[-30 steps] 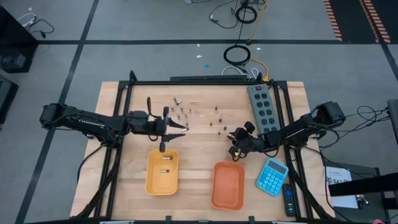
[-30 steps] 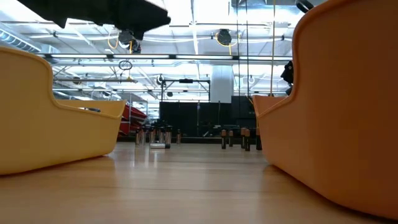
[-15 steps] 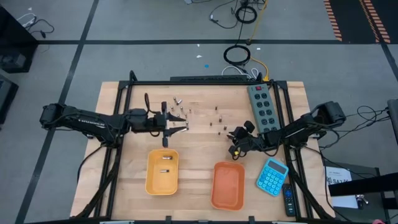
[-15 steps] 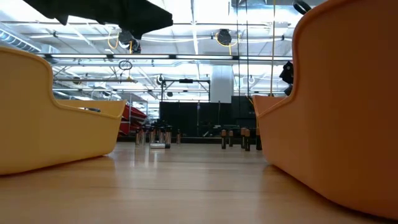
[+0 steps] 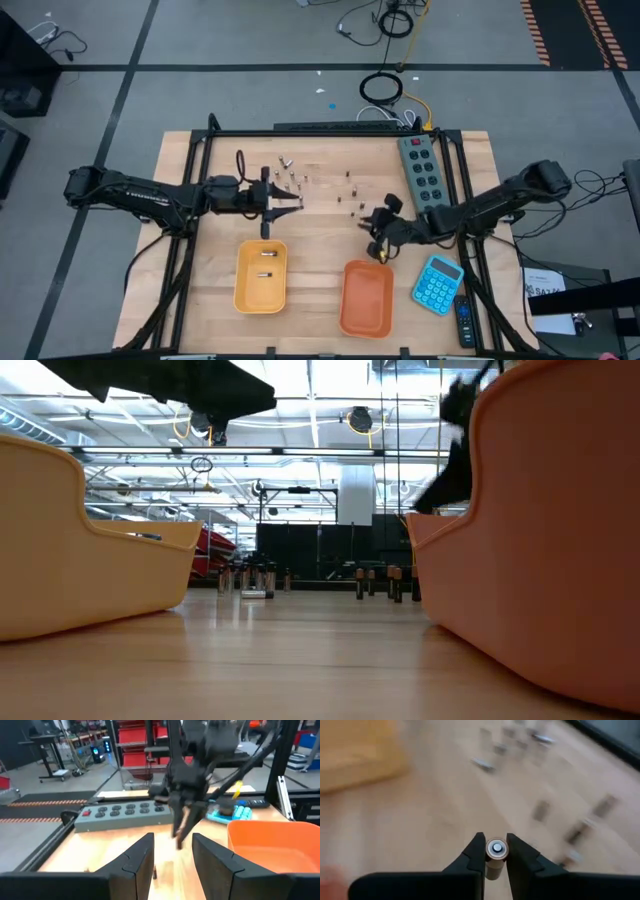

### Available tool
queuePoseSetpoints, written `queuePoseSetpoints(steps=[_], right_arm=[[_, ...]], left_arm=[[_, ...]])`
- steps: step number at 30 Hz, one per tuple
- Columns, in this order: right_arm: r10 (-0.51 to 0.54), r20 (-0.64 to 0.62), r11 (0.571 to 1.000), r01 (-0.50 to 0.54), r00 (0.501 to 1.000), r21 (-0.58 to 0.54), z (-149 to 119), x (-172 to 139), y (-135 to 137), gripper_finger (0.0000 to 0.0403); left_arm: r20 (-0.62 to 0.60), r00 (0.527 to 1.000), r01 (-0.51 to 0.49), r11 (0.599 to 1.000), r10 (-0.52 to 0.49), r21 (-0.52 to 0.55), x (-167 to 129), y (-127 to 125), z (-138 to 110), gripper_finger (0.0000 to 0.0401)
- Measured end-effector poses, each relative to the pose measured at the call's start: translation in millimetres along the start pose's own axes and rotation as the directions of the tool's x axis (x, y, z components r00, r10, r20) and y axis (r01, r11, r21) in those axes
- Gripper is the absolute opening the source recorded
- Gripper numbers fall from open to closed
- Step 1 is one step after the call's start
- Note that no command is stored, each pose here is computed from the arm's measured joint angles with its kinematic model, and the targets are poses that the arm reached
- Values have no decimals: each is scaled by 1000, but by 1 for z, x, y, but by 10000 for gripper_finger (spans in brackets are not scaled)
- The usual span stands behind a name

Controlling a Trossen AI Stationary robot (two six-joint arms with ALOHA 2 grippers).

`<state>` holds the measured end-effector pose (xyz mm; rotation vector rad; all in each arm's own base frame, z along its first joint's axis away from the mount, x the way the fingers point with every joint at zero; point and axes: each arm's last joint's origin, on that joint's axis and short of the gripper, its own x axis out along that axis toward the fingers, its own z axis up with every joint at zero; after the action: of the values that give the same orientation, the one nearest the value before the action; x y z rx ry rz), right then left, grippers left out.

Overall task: Sort batteries
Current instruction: Put the black battery into the orange bin

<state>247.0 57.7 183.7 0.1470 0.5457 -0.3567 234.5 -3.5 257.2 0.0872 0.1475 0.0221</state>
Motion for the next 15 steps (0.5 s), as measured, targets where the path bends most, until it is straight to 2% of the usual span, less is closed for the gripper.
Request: queuePoseSetpoints(steps=[4,8,11,15], right_arm=[[233,13,972,-233,972,17,18,-13,27,32],[366,-59,927,-358,929,115,9,-19,50,32],[403,-125,902,-370,907,222,-5,-22,63,39],[328,-173,919,-272,929,285,-22,-23,70,80]], left_arm=[[-27,999,43,999,-44,-26,0,-1,-3,144],[-42,998,53,997,-55,-51,0,-2,-4,144],[-57,997,53,997,-56,-51,0,-2,-6,144],[-55,997,53,997,-56,-51,0,-2,-6,144]])
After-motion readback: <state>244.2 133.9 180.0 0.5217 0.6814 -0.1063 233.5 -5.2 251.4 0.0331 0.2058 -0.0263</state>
